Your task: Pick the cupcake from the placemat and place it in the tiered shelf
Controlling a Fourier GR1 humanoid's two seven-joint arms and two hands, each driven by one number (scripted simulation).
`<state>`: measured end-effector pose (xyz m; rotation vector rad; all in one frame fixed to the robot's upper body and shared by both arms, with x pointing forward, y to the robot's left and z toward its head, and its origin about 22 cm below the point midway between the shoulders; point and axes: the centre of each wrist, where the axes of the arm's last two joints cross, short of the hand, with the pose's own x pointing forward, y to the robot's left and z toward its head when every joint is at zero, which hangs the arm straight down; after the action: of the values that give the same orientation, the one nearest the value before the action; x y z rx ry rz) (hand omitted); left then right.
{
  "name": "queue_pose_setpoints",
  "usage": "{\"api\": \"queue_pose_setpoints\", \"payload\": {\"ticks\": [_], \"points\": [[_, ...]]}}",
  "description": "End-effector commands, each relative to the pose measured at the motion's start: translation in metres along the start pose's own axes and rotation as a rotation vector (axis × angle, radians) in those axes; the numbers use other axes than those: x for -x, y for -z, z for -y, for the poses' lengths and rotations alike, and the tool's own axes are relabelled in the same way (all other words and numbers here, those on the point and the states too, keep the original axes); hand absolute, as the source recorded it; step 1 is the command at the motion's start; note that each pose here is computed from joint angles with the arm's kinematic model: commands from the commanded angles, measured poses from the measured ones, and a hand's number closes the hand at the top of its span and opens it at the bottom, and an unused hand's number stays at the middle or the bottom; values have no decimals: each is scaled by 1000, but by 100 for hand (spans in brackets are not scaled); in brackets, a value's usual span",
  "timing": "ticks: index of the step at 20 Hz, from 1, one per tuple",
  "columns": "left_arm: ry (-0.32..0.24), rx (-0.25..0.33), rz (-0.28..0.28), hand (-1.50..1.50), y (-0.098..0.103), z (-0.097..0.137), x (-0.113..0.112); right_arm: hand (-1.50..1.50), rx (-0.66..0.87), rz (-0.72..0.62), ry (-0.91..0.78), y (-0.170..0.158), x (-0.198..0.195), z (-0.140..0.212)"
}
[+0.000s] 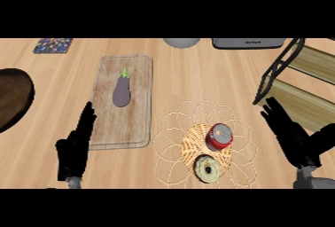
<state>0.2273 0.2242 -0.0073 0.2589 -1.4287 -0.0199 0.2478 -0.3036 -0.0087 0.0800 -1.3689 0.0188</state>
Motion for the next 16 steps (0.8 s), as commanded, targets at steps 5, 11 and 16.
{"api": "queue_pose_setpoints", "payload": {"ticks": [5,11,16], "points": [[96,117,174,0,39,-7,-39,-150,-112,215,-126,10,-85,-21],[76,169,157,0,27,-2,-30,150,298,191,-491,-6,-55,26],[66,209,164,0,44,-4,-19,-150,512,343,-203,-13,8,-38]]}}
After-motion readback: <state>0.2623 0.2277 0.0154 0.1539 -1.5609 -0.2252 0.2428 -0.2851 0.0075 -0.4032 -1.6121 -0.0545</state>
